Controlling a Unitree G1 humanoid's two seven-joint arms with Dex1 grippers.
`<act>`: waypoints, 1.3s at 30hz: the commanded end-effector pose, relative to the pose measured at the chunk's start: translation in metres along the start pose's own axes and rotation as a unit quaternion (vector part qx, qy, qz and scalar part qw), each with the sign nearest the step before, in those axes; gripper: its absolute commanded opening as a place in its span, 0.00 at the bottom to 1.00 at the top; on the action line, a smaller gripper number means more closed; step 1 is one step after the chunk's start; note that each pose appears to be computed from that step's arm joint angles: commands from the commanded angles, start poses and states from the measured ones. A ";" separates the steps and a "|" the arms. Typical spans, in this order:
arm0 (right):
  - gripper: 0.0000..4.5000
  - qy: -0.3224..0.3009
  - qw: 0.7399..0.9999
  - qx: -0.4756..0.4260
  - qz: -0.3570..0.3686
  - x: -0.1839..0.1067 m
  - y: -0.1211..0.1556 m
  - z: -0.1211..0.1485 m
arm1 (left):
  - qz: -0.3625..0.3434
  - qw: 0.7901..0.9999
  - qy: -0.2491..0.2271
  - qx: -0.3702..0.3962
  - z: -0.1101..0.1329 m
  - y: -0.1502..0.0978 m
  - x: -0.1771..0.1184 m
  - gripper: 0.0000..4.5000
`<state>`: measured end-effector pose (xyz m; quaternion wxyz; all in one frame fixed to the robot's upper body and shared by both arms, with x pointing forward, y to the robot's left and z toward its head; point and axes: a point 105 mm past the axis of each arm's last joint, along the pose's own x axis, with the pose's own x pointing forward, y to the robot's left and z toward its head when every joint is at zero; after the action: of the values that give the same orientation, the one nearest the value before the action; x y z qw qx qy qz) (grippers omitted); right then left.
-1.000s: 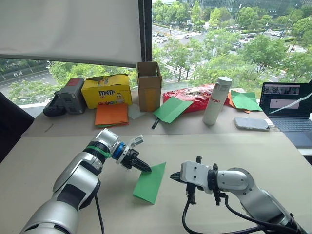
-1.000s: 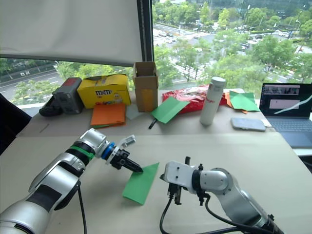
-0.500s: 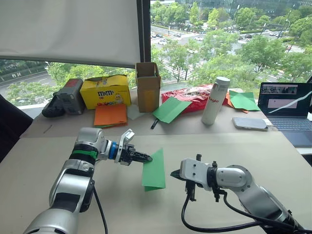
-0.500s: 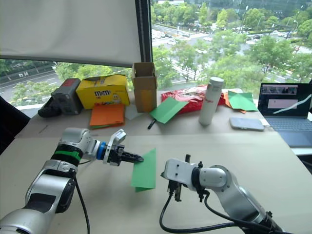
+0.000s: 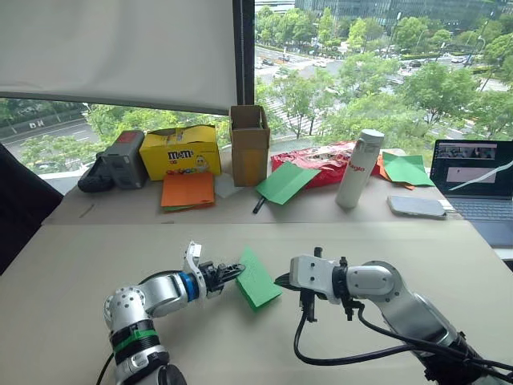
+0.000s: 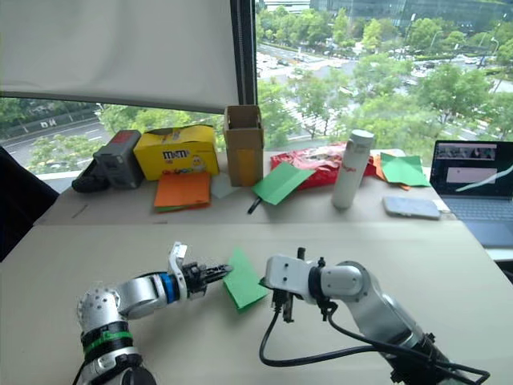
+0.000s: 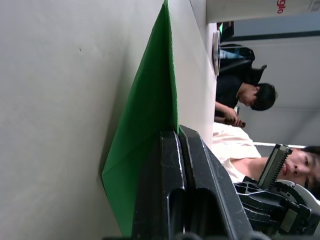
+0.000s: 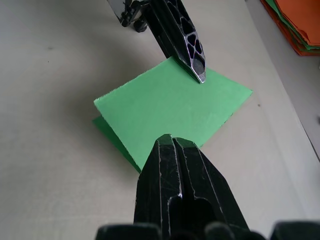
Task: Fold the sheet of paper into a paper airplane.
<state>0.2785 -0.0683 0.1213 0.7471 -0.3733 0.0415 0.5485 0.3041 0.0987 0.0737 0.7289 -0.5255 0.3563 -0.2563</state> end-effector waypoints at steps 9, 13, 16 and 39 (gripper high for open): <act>0.00 -0.015 0.999 -0.033 -0.024 -0.002 -0.016 0.009 | 0.054 0.997 -0.008 -0.046 -0.017 -0.012 -0.017 0.18; 0.00 -0.016 0.999 -0.021 -0.027 -0.001 -0.017 0.009 | 0.041 0.999 -0.021 -0.022 -0.002 -0.015 -0.028 0.47; 0.00 -0.033 0.999 0.004 -0.030 0.000 -0.016 0.014 | 0.024 0.999 -0.036 0.010 0.023 -0.013 -0.054 0.71; 0.79 0.031 0.990 0.137 -0.026 0.016 0.037 0.021 | 0.014 0.757 0.262 0.598 0.006 -0.005 -0.105 1.00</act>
<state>0.2458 -0.0414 0.1009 0.7958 -0.2776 0.1489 0.5171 0.2407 0.1770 0.1012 0.7794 0.0887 0.3275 -0.5267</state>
